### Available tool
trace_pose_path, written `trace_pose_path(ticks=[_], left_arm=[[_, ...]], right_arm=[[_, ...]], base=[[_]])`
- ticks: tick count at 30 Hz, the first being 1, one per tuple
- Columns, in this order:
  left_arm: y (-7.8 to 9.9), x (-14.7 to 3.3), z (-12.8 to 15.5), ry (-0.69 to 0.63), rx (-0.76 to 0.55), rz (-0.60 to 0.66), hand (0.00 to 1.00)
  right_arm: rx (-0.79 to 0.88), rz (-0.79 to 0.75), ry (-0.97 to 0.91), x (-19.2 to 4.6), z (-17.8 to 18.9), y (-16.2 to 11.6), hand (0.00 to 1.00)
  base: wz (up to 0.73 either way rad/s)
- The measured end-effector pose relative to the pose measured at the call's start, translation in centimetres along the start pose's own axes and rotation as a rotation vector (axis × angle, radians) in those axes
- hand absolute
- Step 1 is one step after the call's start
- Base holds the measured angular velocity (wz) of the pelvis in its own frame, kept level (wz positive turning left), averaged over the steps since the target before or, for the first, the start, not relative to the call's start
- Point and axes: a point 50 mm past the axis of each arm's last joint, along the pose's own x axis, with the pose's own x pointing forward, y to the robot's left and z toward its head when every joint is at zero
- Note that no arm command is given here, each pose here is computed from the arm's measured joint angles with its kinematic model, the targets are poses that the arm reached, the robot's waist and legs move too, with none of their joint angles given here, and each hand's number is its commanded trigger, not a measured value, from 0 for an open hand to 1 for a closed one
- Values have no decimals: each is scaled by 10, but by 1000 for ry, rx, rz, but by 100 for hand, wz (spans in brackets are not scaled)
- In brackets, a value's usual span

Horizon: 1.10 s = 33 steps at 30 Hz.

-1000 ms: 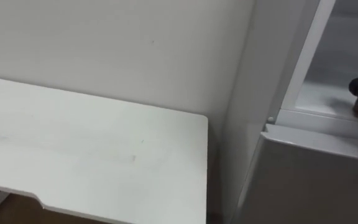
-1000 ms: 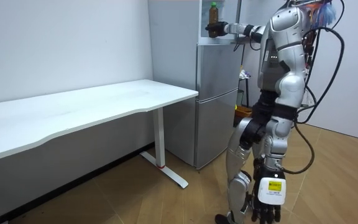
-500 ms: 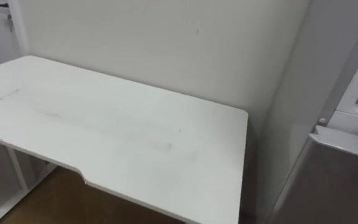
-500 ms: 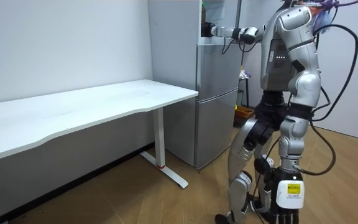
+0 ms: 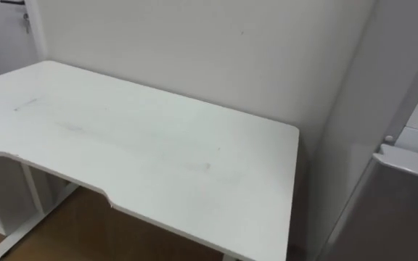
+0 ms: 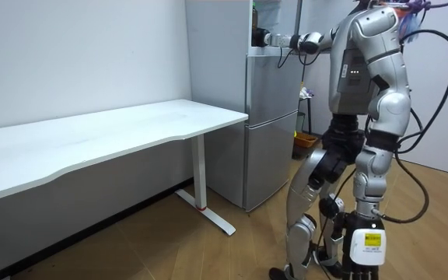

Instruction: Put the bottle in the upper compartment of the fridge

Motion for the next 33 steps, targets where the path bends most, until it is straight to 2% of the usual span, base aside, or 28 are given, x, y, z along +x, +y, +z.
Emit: trace_pose_path(ticks=[15,33], left_arm=[[-10,0,14,-24,18,-36,0],[-14,-2,26,-87,15,-80,0]], right_arm=[[-9,133,-44,2,16,9,0],[31,336,-3,-6,-7,7,0]], base=[[-6],[-2]])
